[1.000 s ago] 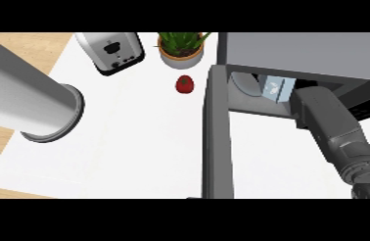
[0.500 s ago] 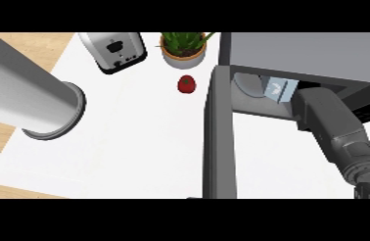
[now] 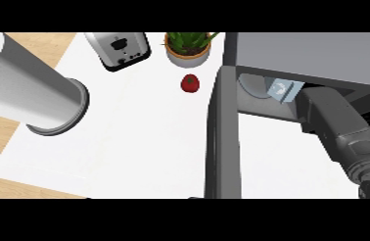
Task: Pick up the milk, place it into the microwave and close the microwave
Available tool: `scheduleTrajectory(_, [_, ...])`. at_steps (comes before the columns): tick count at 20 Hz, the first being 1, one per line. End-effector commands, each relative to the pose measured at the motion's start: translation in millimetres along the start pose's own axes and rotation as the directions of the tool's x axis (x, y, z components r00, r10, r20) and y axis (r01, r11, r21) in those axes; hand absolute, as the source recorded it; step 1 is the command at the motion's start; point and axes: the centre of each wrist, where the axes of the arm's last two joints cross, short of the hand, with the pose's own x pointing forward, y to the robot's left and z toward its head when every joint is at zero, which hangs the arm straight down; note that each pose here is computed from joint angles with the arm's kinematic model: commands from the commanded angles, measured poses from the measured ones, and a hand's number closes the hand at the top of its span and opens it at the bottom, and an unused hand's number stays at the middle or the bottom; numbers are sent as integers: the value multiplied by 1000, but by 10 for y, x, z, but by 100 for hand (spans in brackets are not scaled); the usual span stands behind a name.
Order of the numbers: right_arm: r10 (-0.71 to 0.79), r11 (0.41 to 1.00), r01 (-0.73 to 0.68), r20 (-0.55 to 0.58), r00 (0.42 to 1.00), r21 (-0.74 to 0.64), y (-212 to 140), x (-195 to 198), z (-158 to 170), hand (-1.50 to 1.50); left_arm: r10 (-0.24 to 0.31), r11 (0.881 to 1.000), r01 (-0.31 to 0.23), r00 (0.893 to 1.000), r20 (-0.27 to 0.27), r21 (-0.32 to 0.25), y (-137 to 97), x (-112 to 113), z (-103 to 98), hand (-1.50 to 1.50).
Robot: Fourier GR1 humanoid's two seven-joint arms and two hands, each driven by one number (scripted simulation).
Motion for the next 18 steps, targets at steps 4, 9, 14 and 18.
scheduleTrajectory(4, [53, 998, -53, 41, 998, -17, -222, 151, -235, 150, -36, 999, 35, 999, -33, -21, 27, -1, -67, -150])
scheduleTrajectory(9, [66, 997, -65, 39, 997, -29, -323, 170, -287, 150, -48, 999, 47, 999, -23, -21, 48, 3, -82, -150])
scheduleTrajectory(14, [-90, 995, 86, 104, 991, 46, -54, 478, -444, -150, -49, 998, 48, 998, -26, -42, 44, -15, -123, -150])
scheduleTrajectory(18, [9, 986, -17, 50, 999, 164, 91, 456, -368, -150, -49, 997, 47, 998, -40, -53, 54, -54, -159, -150])
